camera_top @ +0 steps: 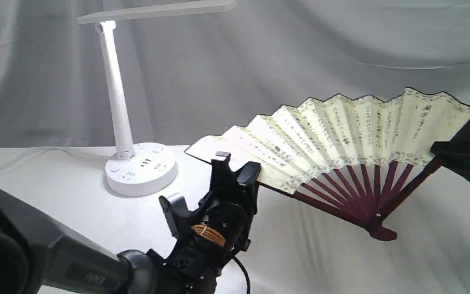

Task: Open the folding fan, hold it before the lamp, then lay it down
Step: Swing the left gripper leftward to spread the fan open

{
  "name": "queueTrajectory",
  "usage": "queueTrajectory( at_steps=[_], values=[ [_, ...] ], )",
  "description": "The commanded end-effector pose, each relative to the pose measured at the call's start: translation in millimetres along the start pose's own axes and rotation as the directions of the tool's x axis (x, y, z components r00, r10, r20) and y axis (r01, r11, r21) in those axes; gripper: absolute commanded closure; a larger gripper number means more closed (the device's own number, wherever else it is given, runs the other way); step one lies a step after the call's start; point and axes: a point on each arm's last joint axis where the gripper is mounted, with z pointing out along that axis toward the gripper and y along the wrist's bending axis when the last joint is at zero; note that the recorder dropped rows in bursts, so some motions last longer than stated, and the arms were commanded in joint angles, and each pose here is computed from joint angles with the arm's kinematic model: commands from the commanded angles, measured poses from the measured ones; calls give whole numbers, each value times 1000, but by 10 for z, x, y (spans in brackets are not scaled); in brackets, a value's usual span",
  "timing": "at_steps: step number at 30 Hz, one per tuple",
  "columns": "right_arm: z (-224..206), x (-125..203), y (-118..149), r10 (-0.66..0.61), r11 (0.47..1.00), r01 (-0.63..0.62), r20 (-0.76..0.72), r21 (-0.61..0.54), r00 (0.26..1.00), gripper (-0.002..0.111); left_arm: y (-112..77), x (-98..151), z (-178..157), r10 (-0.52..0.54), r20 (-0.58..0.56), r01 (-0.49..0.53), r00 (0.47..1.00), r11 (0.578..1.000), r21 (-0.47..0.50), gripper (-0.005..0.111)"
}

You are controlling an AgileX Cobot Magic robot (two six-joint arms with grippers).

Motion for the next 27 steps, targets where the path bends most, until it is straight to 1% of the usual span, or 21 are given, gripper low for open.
queueTrajectory(
  at_steps=[1,4,7,11,18,22,27],
  values=[
    [-112,-14,-84,-65,996,66,-25,63,998,108,-210,-160,-16,-116,149,100,982,989,109,107],
    [-243,-64,-129,-52,996,51,12,74,999,108,-189,-203,-52,-124,184,106,975,989,102,107],
    [-366,-53,-208,-10,997,6,56,78,998,108,-182,-246,-66,-143,228,121,963,987,106,107],
    [-503,18,-328,73,994,-82,122,68,990,108,-181,-250,-67,-145,232,123,962,987,106,107],
    [-662,162,-482,178,980,-192,187,59,966,108,-196,-275,-73,-171,259,144,951,983,118,107],
    [-726,196,-527,213,972,-229,221,48,952,108,-196,-275,-73,-171,259,144,951,983,118,107],
    [-722,248,-546,234,967,-249,225,44,946,108,-196,-275,-73,-171,259,144,951,983,118,107]
  ],
)
